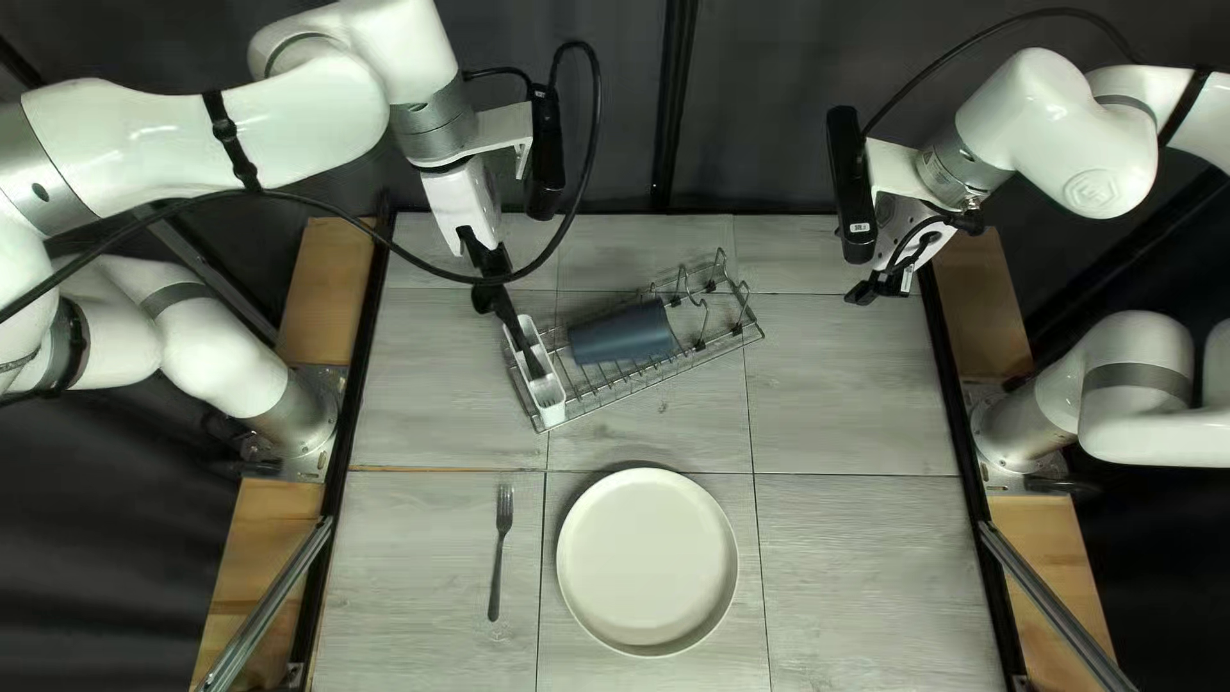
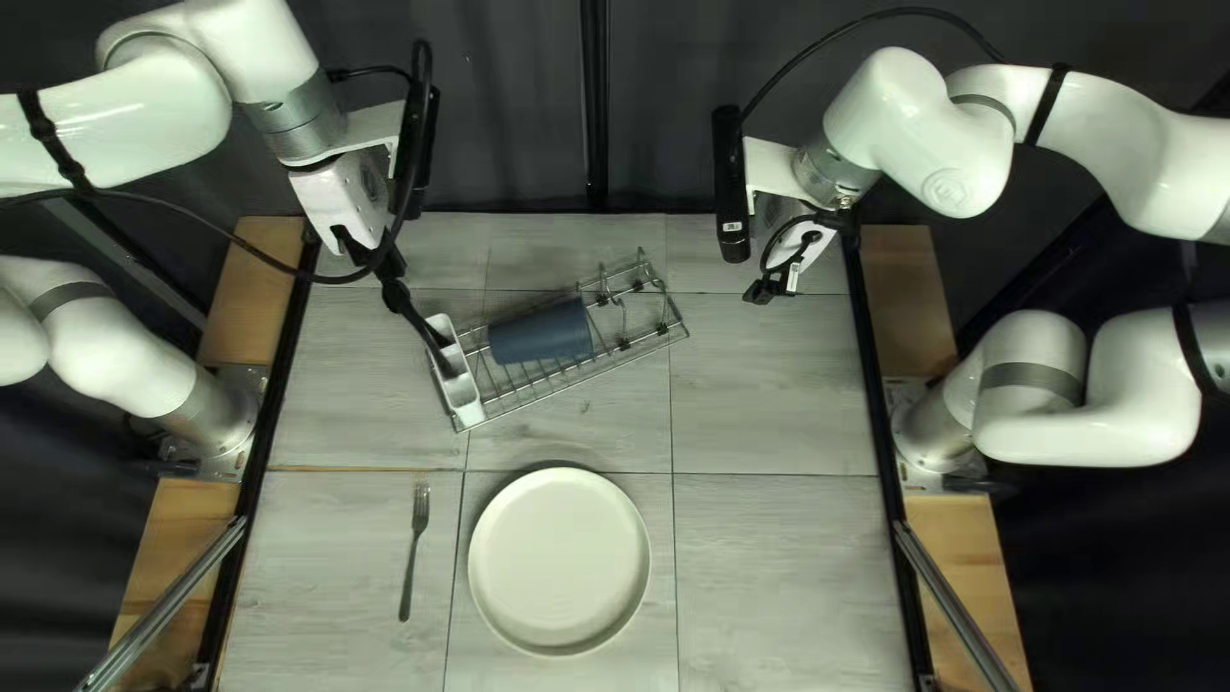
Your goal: Pick up and place plate onto table. Place down one fork to the left of the plate. Place spoon and knife to the right of the plate. Place cup above the knife and spoon
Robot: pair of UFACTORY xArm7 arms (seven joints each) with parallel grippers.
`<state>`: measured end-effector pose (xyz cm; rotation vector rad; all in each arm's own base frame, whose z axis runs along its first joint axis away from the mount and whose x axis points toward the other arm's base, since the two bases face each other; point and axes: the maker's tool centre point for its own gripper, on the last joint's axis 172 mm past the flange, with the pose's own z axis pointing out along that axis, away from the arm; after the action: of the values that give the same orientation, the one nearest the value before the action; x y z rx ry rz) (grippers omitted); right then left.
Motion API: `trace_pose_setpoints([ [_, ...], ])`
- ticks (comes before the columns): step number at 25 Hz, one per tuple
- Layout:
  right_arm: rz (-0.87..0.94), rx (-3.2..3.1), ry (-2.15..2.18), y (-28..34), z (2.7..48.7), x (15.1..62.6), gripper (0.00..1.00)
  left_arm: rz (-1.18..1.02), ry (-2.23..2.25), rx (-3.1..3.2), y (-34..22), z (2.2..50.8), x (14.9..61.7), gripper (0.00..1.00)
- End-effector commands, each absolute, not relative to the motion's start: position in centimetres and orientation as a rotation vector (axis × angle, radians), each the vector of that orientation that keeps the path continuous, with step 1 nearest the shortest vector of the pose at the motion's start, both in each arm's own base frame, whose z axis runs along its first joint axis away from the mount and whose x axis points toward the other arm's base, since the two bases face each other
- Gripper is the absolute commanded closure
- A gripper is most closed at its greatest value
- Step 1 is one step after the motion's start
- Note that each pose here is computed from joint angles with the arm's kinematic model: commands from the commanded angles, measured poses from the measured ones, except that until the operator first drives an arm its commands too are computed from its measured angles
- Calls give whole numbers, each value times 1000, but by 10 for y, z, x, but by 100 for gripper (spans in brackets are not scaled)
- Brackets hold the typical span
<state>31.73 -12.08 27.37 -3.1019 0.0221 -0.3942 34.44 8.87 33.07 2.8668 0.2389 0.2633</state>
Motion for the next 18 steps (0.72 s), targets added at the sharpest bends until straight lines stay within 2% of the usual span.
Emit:
trace_pose_setpoints([
  [1,-394,-3102,22,-121,274,317,0,270,276,2809,84,335,343,100],
  [10,-394,-3102,22,-121,274,317,0,395,453,2467,20,338,382,100],
  [18,-394,-3102,22,-121,274,317,0,391,471,2433,14,329,389,100],
])
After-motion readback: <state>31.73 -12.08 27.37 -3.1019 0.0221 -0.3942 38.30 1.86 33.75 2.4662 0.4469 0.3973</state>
